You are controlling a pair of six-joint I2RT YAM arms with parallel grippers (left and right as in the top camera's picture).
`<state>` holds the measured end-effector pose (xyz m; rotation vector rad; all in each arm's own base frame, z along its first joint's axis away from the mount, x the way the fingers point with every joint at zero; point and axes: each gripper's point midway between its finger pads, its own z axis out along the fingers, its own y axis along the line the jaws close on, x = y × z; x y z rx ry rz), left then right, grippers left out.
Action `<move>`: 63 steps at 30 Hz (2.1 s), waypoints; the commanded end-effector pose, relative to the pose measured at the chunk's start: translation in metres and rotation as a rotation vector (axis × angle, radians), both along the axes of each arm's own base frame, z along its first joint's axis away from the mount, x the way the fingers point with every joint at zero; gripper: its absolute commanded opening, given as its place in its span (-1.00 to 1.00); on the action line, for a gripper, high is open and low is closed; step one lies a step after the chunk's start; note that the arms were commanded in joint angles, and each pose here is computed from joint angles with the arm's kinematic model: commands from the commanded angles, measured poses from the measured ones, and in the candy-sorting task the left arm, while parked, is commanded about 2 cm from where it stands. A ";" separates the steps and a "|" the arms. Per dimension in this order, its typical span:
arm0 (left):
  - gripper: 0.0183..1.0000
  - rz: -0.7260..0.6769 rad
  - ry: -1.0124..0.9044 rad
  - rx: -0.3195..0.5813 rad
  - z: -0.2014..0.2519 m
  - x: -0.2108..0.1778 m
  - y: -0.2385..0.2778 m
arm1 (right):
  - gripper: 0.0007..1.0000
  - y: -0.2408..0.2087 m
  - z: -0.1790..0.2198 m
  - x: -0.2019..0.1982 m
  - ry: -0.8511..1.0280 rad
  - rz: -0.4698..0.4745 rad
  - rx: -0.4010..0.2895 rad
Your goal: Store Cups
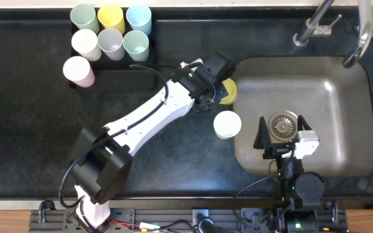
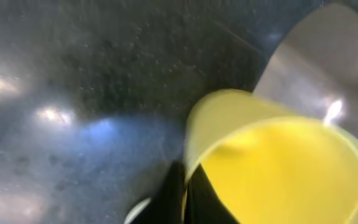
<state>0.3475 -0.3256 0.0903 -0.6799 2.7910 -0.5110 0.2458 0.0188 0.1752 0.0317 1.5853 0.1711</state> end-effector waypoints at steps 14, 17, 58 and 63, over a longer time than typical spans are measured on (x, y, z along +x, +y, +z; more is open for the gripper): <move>-0.96 0.429 -0.118 0.107 0.092 0.054 0.189 | 1.00 -0.002 -0.003 0.000 0.000 -0.010 -0.003; -0.96 0.554 -0.055 0.118 0.094 0.050 0.246 | 1.00 -0.002 -0.003 0.000 -0.001 -0.010 -0.003; -0.96 0.758 0.239 0.114 0.006 0.049 0.330 | 1.00 -0.002 -0.003 0.000 -0.001 -0.010 -0.003; -0.96 0.739 0.270 0.130 -0.007 0.048 0.323 | 0.99 -0.002 -0.003 0.000 -0.001 -0.010 -0.003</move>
